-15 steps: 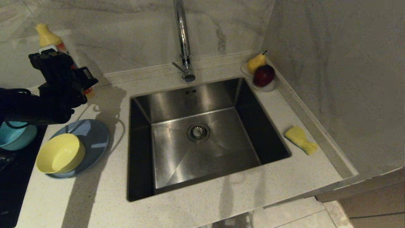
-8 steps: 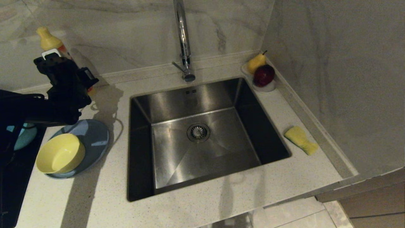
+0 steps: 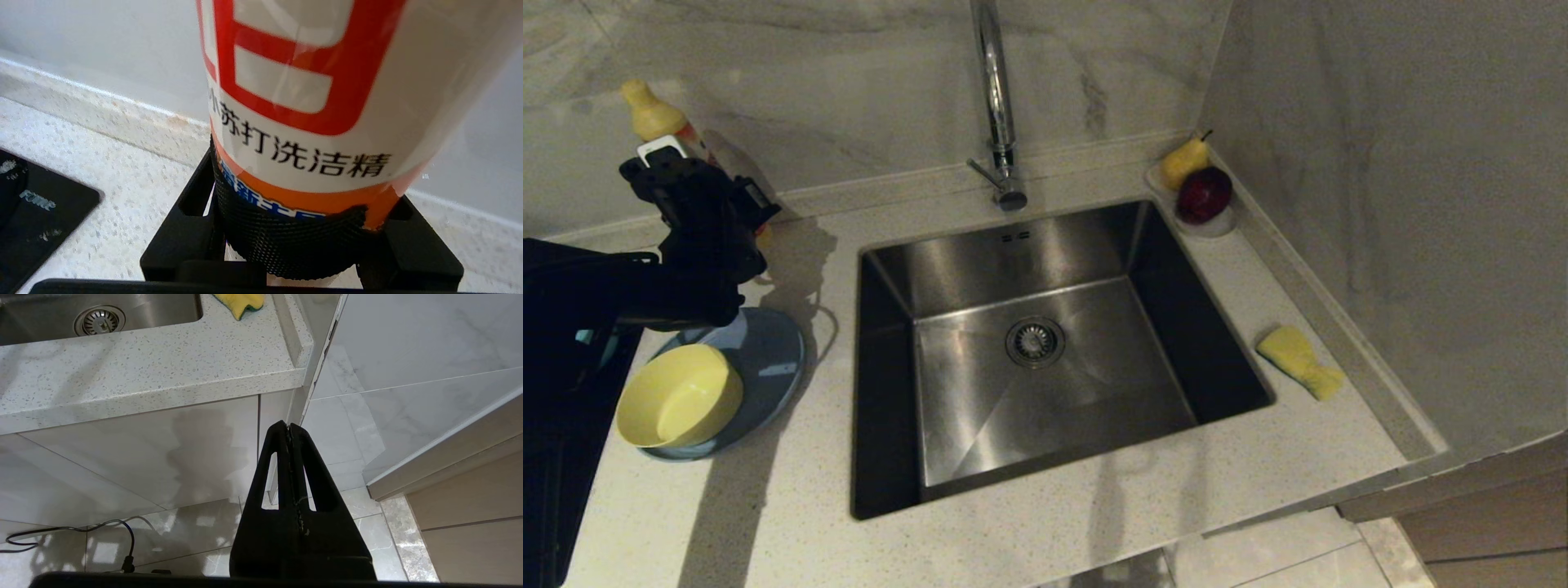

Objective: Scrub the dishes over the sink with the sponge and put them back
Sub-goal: Place the dish soap on the table

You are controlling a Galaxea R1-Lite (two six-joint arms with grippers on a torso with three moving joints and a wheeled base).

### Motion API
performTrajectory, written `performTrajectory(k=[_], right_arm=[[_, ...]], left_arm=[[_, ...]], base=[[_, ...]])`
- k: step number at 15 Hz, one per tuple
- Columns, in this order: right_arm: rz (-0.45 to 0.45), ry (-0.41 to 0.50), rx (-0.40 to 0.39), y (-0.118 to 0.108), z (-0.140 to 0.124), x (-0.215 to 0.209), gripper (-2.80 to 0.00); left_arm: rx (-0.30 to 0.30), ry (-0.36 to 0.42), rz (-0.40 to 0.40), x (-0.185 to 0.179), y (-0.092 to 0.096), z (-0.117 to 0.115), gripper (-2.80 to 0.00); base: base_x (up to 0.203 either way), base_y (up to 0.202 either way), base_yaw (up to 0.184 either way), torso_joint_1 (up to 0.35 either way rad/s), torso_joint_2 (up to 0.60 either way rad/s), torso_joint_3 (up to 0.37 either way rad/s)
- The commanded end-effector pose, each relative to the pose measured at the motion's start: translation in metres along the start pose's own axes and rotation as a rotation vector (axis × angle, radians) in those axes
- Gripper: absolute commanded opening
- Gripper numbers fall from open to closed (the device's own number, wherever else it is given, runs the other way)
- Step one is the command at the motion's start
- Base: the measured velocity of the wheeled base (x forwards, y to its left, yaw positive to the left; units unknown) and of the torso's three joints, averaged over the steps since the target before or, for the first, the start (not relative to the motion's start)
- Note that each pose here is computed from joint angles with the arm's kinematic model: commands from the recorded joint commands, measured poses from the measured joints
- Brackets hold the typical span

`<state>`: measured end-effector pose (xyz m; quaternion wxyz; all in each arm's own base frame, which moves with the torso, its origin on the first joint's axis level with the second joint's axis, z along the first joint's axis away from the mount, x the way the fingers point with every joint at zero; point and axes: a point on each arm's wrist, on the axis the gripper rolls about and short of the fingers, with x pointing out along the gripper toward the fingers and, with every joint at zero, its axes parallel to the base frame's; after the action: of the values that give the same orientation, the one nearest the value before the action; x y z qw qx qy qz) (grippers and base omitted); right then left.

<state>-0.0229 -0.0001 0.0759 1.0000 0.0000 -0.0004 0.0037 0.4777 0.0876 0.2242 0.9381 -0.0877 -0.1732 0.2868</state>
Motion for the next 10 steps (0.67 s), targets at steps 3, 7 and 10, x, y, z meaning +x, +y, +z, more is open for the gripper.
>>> performTrajectory(k=[3,7,10], right_arm=[[0.000,-0.001,0.000,0.000,0.000,0.000,-2.80],[0.000,-0.002,-0.002,0.000,0.000,0.000,-2.80],[0.000,-0.001,0.000,0.000,0.000,0.000,-2.80]], left_arm=[[0.003,0.003,0.004,0.002,0.001,-0.014,-2.80],[-0.003,-0.030,0.000,0.002,0.001,-0.016,-2.80],[0.005,-0.016,0.004,0.003,0.002,-0.021,-2.80]], base=[[0.000,0.000,0.000,0.000,0.00,0.000],[0.000,0.000,0.000,0.000,0.00,0.000],[0.000,0.000,0.000,0.000,0.00,0.000]])
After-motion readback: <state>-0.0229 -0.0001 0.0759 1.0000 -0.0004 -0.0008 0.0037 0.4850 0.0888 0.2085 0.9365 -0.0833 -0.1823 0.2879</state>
